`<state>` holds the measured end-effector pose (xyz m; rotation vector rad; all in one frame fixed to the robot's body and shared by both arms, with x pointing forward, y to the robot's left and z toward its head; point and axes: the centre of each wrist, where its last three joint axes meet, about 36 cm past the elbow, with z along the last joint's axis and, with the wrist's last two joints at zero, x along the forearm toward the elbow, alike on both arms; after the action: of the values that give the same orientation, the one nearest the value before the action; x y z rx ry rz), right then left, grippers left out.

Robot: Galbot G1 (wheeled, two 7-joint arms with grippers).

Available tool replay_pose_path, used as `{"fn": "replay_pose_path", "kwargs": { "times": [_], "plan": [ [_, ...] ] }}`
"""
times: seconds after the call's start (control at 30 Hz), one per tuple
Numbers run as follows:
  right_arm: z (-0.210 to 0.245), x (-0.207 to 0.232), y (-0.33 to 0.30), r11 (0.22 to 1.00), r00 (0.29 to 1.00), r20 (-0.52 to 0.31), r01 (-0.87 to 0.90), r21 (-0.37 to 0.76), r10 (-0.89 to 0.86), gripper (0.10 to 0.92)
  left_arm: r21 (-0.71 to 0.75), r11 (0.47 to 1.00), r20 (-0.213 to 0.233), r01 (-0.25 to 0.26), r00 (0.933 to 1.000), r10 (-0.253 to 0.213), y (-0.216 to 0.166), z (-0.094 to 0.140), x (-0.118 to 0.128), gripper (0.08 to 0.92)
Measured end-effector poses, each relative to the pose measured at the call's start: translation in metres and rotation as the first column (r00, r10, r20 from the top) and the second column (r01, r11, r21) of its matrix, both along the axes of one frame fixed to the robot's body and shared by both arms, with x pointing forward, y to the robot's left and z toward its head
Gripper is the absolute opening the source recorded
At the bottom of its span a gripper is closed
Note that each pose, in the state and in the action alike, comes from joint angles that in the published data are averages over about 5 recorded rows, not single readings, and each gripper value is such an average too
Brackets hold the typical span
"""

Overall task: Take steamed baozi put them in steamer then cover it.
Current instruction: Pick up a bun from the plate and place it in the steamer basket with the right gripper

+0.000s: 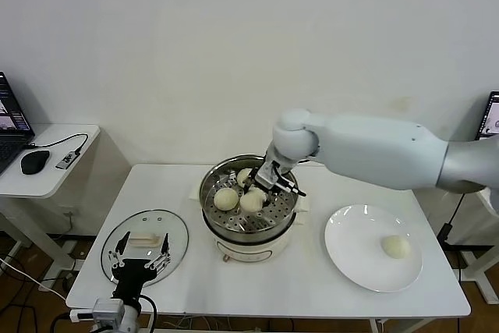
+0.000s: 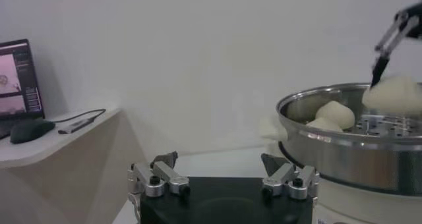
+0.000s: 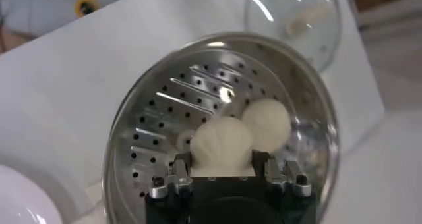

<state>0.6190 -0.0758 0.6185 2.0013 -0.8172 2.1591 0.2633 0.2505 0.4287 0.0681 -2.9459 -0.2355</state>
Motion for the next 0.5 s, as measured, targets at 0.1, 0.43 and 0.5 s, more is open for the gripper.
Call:
{"fn": "replay_pose_path", "kwargs": {
  "times": [0.1,0.43,0.5],
  "plan": [
    [-0.008,-0.002,0.006,0.998,0.998,0.003,-0.063,-0.018,0.063,0.572,-0.001,1.000,0.000,-0.001,1.0000,0.001,0.000,0.000,0.000,0.823],
    [-0.025,-0.006,0.011,0.979,0.981,-0.008,-0.192,-0.069,0.192,0.577,-0.002,1.000,-0.003,-0.003,1.0000,0.003,0.000,-0.002,0.001,0.823],
    [-0.028,-0.007,0.012,0.975,0.978,-0.012,-0.207,-0.075,0.207,0.577,-0.002,1.000,-0.005,-0.003,1.0000,0.003,0.000,-0.003,0.001,0.823]
  ]
}}
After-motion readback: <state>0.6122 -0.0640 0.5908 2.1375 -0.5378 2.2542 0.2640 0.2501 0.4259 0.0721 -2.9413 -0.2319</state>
